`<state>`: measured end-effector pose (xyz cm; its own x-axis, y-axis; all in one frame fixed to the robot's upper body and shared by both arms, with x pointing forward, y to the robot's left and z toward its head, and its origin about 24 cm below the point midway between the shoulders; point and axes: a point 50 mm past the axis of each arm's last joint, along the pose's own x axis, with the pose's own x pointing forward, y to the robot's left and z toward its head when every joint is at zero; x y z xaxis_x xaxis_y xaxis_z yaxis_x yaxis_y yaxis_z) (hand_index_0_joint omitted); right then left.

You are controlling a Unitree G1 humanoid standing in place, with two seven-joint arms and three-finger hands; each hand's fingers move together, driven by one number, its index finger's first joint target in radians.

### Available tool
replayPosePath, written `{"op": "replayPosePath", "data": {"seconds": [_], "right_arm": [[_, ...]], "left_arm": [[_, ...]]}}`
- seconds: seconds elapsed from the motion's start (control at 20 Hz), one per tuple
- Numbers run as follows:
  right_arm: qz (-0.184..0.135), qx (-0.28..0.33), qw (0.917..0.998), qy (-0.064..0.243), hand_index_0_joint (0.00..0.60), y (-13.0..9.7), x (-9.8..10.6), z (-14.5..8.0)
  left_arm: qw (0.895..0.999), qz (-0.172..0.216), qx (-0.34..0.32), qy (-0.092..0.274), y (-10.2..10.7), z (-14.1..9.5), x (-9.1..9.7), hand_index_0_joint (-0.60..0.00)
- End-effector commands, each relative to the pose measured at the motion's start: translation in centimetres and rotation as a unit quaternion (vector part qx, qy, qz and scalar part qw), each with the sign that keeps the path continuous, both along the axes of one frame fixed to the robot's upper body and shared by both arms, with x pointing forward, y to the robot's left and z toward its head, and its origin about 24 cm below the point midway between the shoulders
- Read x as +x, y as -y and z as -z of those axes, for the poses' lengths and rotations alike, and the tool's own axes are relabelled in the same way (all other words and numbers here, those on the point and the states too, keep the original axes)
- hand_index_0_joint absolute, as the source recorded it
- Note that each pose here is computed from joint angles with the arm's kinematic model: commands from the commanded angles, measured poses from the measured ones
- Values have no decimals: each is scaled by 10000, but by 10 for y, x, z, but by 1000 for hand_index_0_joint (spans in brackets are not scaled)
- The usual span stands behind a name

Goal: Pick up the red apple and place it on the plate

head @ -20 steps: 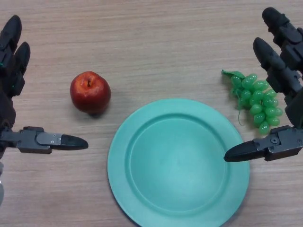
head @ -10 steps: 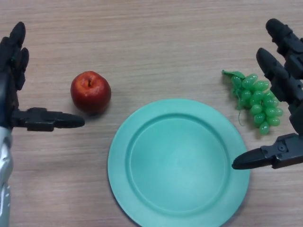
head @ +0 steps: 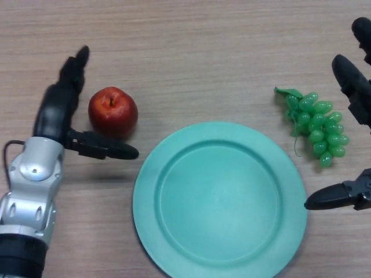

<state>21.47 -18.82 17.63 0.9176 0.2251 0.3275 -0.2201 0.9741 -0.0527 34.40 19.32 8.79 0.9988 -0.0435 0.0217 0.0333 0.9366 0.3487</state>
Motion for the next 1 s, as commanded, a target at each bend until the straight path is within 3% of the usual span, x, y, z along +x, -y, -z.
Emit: {"op": "replayPosePath", "data": {"seconds": [0.05, 0.2, 0.25, 0.3, 0.35, 0.4, 0.45, 0.7, 0.8, 0.85, 0.95, 1.0], "right_arm": [[128, 157, 9943, 1043, 0, 13, -12, -30], [175, 212, 9936, 1098, 0, 16, -15, -34], [176, 214, 9935, 1100, 0, 16, -15, -34], [179, 217, 9935, 1107, 0, 17, -15, -34], [183, 218, 9934, 1115, 0, 17, -16, -35], [187, 238, 9931, 1133, 0, 18, -16, -36], [179, 320, 9929, 1135, 0, 20, -18, -37], [103, 490, 9926, 1103, 0, 22, -27, -43], [102, 386, 9929, 1117, 0, 19, -27, -45], [90, 347, 9930, 1126, 0, 18, -27, -46], [72, 295, 9928, 1159, 0, 14, -27, -47], [59, 296, 9930, 1145, 0, 12, -27, -47]], "left_arm": [[9869, -22, 330, 1578, -3, -54, 9, 0], [9833, -89, 653, 1695, 2, -50, 10, 0], [9831, -90, 669, 1704, 2, -50, 10, -99], [9823, -95, 719, 1726, 2, -51, 10, -251], [9818, -118, 781, 1728, 1, -51, 10, -349], [9789, -212, 1030, 1753, -2, -51, 9, -499], [9747, -347, 1335, 1759, -6, -52, 8, -596], [9706, -874, 1509, 1659, -23, -64, -8, -600], [9625, -840, 1688, 1949, -21, -80, -20, -600], [9609, -712, 1754, 2023, -16, -84, -28, -600], [9708, -218, 1415, 1926, 4, -85, -48, -600], [9893, 327, 686, 1248, 22, -77, -63, -600]]}}
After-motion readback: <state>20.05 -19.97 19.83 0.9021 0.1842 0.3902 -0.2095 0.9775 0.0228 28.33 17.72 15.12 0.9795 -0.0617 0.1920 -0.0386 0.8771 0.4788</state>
